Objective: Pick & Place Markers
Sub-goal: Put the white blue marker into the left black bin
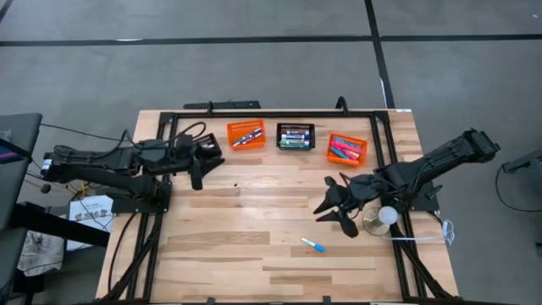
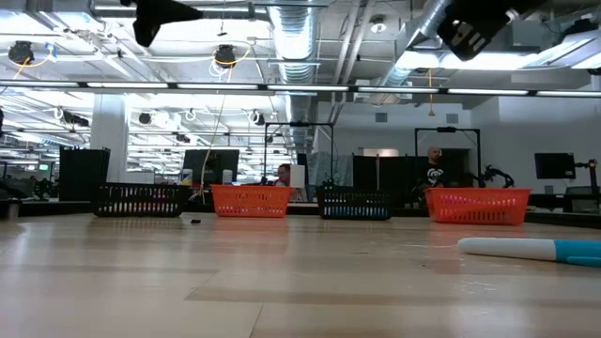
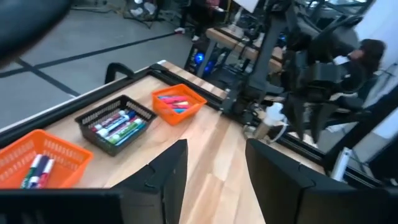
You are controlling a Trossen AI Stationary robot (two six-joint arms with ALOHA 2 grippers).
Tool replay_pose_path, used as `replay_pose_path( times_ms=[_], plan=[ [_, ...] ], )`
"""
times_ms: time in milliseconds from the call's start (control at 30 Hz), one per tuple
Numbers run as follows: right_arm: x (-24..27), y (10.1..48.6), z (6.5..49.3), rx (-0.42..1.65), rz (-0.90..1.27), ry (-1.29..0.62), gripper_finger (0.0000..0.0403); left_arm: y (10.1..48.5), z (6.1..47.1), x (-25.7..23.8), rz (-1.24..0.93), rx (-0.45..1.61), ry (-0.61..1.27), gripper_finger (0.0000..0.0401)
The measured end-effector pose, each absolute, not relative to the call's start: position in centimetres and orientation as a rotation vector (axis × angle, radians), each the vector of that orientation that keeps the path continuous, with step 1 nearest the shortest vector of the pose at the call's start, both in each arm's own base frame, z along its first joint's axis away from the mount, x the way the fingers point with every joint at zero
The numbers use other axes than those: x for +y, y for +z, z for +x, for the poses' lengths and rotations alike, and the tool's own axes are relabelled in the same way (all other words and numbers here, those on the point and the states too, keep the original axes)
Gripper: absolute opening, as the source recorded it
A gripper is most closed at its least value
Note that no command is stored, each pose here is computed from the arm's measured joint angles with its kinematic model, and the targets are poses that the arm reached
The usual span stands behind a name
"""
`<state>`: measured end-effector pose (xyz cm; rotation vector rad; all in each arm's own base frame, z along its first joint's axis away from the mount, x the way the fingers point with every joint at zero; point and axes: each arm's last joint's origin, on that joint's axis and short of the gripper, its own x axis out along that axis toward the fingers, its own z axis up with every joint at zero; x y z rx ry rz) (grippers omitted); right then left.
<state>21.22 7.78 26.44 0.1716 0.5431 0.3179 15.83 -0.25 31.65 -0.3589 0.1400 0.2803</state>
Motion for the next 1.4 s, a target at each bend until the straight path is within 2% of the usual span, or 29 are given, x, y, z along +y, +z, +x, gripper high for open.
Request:
replay_pose_path(
  times_ms=[133,267,533,1000,1200,1400],
  plan=[
    [8.9,25.8,22.5,0.611,0.154,0.332,0.0098,32.0,15.3,-0.7,-0.362,0.122,0.243,0.0161],
    [10.3,24.4,24.3,0.764,0.122,0.345,0.0098,32.3,14.7,-1.0,-0.364,0.109,0.209,0.0161],
    [13.2,22.2,27.1,0.981,0.08,0.382,0.0097,32.6,14.0,-1.6,-0.38,0.12,0.028,0.0159],
    [15.6,20.3,28.4,1.172,0.201,0.271,0.0099,32.3,12.1,-1.3,-0.365,0.079,0.001,0.0159],
    [15.4,20.1,28.2,1.22,0.291,0.188,0.0119,31.0,11.9,-1.4,-0.372,0.107,-0.031,0.0159],
    [15.4,19.7,28.2,1.245,0.336,0.147,0.0163,30.3,11.9,-1.9,-0.358,0.128,-0.078,0.0159]
  ],
)
